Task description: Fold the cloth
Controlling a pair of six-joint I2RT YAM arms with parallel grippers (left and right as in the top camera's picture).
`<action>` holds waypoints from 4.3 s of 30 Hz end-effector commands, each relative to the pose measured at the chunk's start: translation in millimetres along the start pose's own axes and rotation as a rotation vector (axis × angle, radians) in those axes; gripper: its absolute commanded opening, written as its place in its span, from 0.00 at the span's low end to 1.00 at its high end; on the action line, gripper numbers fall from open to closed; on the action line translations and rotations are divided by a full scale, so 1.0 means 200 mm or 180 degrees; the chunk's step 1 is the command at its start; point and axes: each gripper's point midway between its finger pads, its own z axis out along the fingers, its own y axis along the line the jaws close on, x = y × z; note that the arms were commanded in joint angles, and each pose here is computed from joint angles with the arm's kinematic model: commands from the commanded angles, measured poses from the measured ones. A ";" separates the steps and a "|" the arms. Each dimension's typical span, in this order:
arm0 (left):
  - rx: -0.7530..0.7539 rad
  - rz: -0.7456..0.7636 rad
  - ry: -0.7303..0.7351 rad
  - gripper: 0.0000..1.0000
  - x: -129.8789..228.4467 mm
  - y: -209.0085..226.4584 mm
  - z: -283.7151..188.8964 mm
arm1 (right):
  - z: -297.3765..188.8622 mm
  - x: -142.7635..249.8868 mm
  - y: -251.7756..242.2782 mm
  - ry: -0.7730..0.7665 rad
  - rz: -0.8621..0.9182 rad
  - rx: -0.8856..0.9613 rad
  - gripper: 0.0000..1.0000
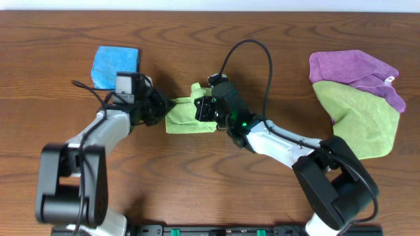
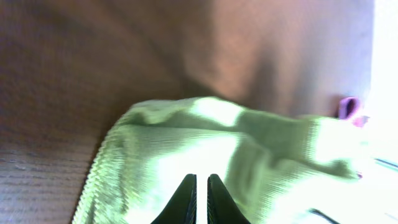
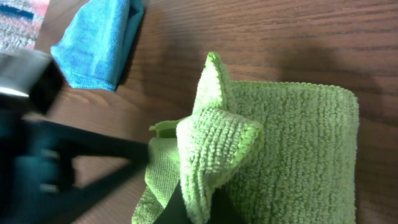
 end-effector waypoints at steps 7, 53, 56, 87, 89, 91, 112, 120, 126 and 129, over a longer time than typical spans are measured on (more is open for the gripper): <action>0.0176 0.0176 -0.0216 0.13 -0.07 -0.08 -0.15 | 0.06 0.00 0.12 -0.0041 -0.0164 -0.0061 0.01; -0.0482 -0.0710 0.0514 0.98 0.24 0.31 -0.18 | -0.86 0.18 -0.06 0.0721 -0.0951 0.0756 0.99; -0.0497 -0.0742 0.0559 0.98 0.27 0.33 -0.15 | -0.96 0.26 -0.16 0.0636 -0.0780 0.0805 0.99; -0.0687 -0.0944 0.0378 1.00 0.29 0.32 0.06 | -1.29 0.51 -0.52 -0.0206 0.0117 0.0902 0.99; -0.0684 -0.0967 0.0395 0.93 0.29 0.33 0.10 | -1.29 0.51 -0.52 -0.0206 0.0117 0.0902 0.99; -0.0685 -0.0985 0.0400 0.86 0.29 0.34 0.12 | -1.29 0.51 -0.52 -0.0207 0.0116 0.0903 0.99; -0.0041 -0.0455 -0.0855 0.06 -0.53 -0.21 -0.11 | -1.29 0.51 -0.52 -0.0200 0.0117 0.0907 0.99; -0.0203 -0.0574 -0.1841 0.06 -0.96 -0.20 -0.45 | -1.29 0.51 -0.52 -0.0201 0.0117 0.0908 0.99; -0.0448 -0.0668 -0.2370 0.06 -1.10 -0.08 -0.58 | -1.29 0.51 -0.52 -0.0200 0.0117 0.0907 0.99; -0.0385 -0.0632 -0.2485 0.06 -1.16 -0.09 -0.56 | -1.29 0.51 -0.52 -0.0201 0.0117 0.0908 0.99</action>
